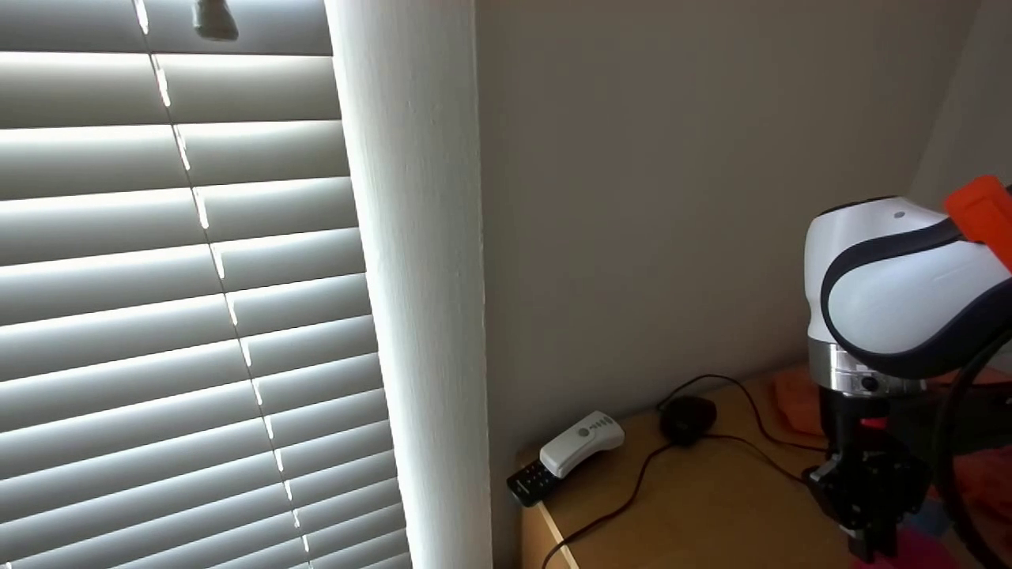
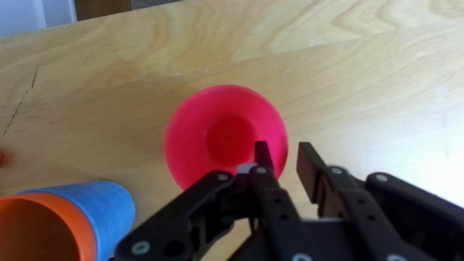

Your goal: Put the pink and orange cups on the table

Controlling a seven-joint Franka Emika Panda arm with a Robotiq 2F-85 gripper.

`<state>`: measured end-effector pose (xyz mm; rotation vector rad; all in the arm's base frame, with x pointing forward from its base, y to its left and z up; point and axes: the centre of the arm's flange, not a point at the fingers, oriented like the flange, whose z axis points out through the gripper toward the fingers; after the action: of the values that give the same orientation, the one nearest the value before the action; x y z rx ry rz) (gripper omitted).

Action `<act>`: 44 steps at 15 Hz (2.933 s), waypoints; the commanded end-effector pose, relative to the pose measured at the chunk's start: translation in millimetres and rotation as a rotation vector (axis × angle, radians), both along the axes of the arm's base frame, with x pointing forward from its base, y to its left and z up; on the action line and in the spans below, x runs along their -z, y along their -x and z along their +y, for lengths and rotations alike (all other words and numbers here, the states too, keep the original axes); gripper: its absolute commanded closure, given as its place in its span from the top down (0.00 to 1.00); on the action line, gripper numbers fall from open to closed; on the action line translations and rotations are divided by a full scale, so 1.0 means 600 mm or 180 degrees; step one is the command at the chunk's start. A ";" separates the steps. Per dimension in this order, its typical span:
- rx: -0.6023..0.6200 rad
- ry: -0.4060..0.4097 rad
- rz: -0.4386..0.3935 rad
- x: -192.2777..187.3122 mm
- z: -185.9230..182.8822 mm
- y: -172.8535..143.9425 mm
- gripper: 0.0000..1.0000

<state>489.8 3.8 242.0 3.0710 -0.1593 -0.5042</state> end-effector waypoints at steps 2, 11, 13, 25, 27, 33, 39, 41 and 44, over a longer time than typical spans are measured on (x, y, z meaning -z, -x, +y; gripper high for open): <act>0.0139 -0.0080 -0.0234 -0.050 -0.013 -0.008 0.66; 0.0502 0.0128 -0.0712 -0.163 -0.179 -0.015 1.00; 0.0586 0.0155 -0.0690 -0.156 -0.201 -0.016 1.00; 0.0770 -0.0002 -0.0514 -0.052 -0.227 -0.042 1.00; 0.0758 -0.0026 -0.0530 -0.040 -0.228 -0.047 1.00; 0.0726 -0.0053 -0.0512 -0.025 -0.229 -0.055 0.50; 0.0680 0.0015 -0.0492 -0.036 -0.234 -0.051 0.04; 0.0664 0.0047 -0.0494 -0.042 -0.234 -0.050 0.00; 0.0655 0.0089 -0.0491 -0.047 -0.239 -0.050 0.01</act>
<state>523.9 -135.0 268.0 3.0923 -0.5026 -0.2532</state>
